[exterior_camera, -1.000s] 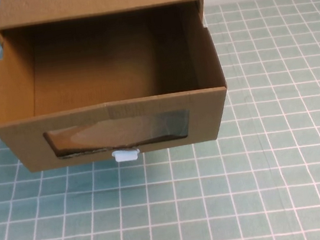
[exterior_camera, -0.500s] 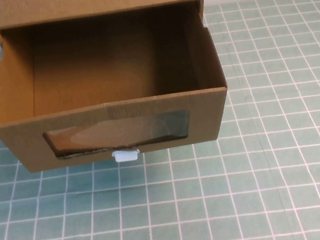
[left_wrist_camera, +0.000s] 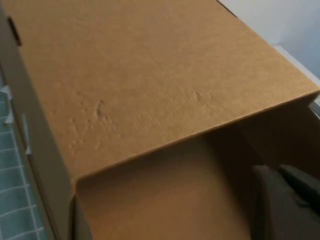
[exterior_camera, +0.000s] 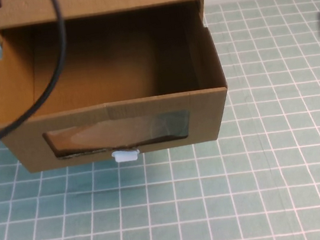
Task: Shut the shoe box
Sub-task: Press the shoe box with left arm, then close the shoe box with your right arm
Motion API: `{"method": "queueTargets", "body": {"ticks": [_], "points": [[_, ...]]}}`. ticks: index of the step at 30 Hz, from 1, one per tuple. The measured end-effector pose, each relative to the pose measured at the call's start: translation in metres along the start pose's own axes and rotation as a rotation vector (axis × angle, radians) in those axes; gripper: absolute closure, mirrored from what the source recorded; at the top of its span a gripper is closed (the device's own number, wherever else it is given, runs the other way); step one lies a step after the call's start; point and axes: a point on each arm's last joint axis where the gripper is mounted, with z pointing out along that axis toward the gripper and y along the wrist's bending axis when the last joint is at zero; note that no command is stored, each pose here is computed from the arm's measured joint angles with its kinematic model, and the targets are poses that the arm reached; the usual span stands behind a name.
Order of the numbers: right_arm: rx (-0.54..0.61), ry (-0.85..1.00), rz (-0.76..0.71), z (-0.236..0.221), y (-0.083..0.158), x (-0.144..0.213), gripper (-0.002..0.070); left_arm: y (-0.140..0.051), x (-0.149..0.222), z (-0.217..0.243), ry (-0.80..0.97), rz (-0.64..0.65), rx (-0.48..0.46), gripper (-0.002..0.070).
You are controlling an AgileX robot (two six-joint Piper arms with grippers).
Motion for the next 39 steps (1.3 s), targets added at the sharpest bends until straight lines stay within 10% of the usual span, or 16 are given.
{"method": "queueTargets", "body": {"ticks": [20,39], "points": [[-0.567,0.266,-0.456,0.100,0.109,0.020,0.0690,0.055,-0.017,0.147,0.204,-0.088,0.125,0.0680],[-0.399,0.166,-0.779,0.168,0.172,0.043,0.0690,0.056,-0.017,0.149,0.209,-0.070,0.132,0.0680]]}}
